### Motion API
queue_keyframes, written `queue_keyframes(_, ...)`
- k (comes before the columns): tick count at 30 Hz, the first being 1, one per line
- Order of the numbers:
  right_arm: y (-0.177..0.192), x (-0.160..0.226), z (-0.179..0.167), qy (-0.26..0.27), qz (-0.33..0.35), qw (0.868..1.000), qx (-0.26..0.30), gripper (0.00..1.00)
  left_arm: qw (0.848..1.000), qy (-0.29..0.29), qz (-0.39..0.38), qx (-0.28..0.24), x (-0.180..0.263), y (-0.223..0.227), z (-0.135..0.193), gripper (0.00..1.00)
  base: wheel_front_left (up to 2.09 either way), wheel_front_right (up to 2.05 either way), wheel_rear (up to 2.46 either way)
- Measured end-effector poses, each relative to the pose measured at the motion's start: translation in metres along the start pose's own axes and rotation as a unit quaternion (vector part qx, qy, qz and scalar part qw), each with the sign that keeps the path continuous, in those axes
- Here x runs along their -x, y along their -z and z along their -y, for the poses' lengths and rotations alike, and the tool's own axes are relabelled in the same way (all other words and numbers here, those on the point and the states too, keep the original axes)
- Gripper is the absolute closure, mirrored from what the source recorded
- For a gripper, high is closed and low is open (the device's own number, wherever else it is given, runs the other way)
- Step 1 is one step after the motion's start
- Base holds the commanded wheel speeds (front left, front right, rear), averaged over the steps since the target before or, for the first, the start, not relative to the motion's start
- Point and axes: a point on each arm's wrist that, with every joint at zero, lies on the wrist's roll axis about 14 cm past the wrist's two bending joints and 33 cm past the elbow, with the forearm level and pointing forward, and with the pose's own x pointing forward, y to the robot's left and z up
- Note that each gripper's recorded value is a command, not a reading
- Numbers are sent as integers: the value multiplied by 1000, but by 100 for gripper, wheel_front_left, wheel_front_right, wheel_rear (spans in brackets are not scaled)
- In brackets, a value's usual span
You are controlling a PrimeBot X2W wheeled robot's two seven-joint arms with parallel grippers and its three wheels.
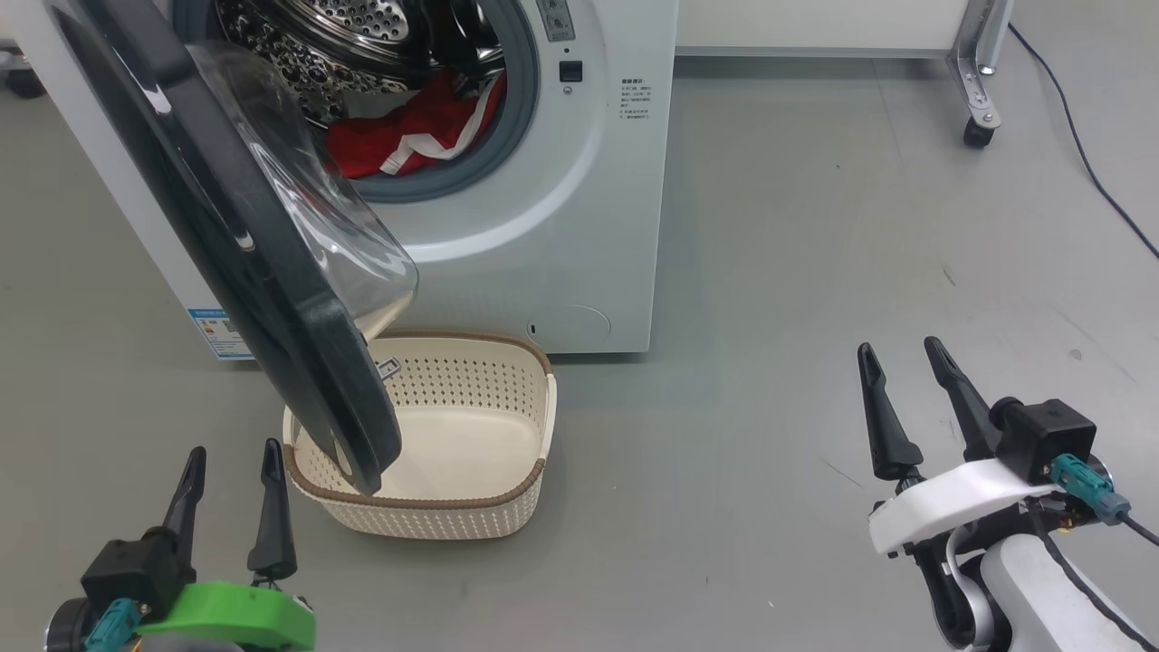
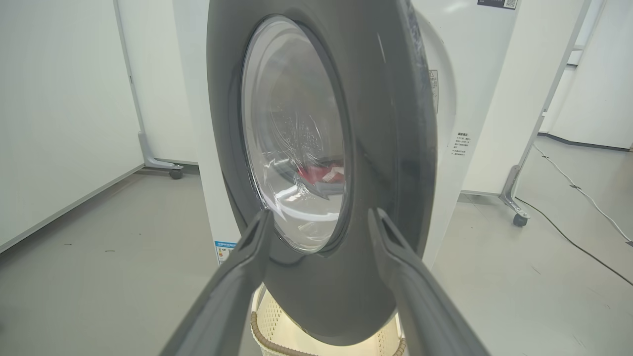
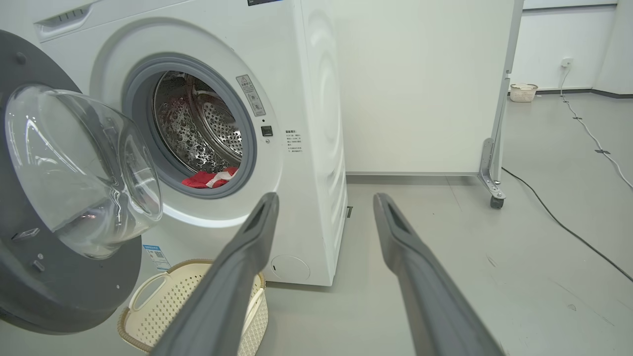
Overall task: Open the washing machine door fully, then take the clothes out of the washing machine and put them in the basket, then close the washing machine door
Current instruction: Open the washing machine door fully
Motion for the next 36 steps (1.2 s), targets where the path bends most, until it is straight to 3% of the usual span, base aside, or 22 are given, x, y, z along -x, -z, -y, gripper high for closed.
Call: queue_keyframes(36, 14, 19, -5, 7, -3, 1000, -6, 0, 1000, -3, -9, -3, 1, 6, -4, 0, 0, 0, 0)
